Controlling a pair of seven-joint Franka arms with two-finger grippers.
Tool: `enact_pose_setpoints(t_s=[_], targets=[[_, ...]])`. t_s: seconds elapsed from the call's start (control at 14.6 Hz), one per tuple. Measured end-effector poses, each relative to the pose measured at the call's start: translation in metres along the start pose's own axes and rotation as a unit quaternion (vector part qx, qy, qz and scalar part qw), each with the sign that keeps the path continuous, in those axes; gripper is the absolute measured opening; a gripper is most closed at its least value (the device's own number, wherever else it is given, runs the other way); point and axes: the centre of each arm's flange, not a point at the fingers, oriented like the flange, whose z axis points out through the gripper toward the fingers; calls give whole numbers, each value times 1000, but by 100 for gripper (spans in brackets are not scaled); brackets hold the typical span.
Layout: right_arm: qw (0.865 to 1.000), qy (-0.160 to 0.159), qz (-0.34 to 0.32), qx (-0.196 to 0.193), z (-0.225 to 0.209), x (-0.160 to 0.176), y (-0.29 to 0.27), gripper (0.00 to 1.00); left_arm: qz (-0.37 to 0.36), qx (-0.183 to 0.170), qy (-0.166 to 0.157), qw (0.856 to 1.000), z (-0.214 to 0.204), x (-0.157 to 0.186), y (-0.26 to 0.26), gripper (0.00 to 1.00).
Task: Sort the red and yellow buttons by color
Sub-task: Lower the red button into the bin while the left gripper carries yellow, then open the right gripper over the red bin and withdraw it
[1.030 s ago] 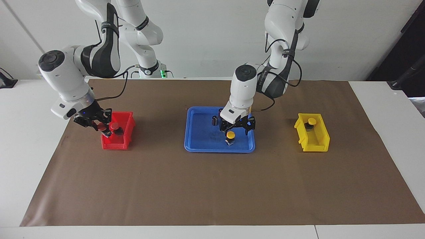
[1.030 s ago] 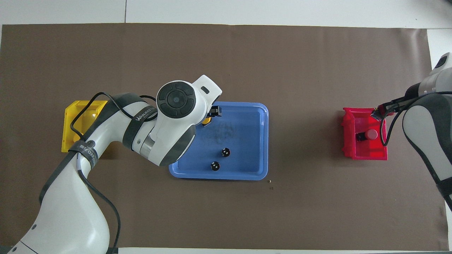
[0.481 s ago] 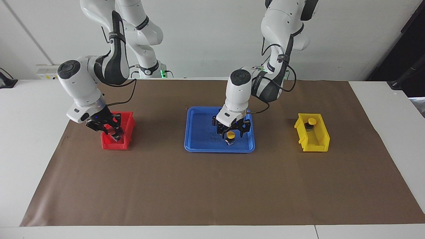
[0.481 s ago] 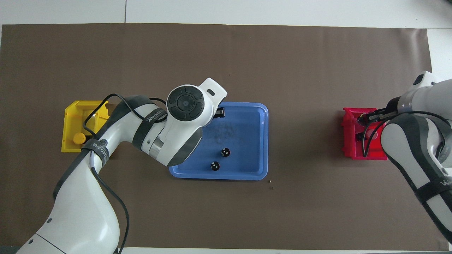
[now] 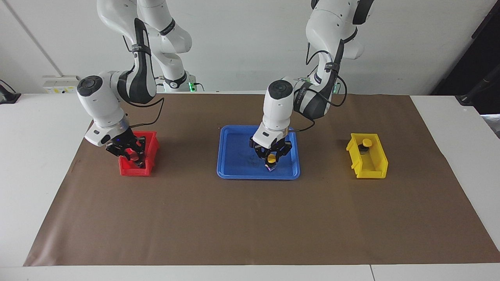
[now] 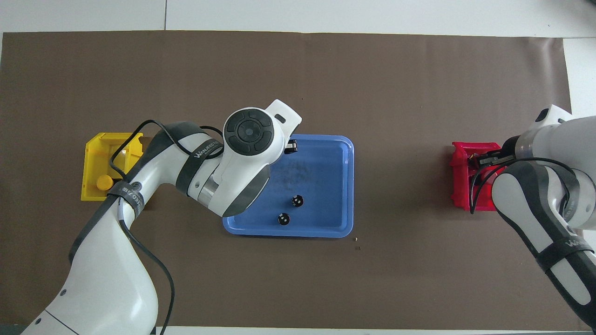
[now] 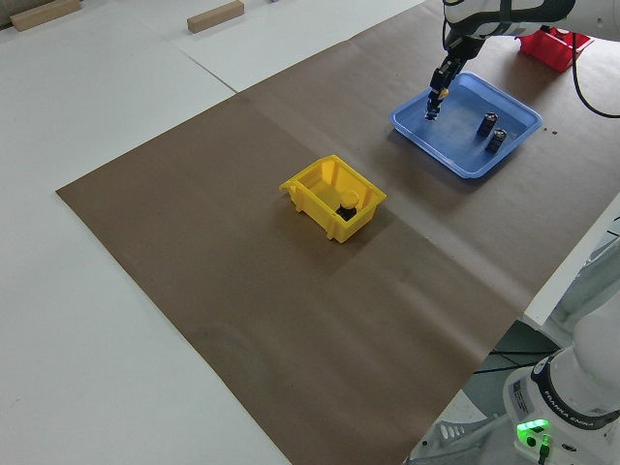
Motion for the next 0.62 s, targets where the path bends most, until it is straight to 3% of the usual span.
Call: enact_pose_setpoints(t_s=[0.14, 0.34, 0.41, 0.55, 0.62], targets=[[1000, 0, -5, 0, 0, 0, 0, 46, -16, 14, 2, 1000, -51, 45, -45, 41], [1000, -5, -21, 2, -4, 1, 2, 78, 27, 26, -6, 999, -101, 107, -186, 41], [1000, -14, -23, 6, -12, 4, 3, 87, 42, 29, -12, 999, -104, 119, -230, 41], [999, -25, -25, 11, -44, 18, 5, 91, 62, 32, -28, 997, -93, 129, -292, 41], [999, -27, -27, 12, -65, 25, 6, 99, 58, 34, -38, 997, -83, 130, -313, 41]])
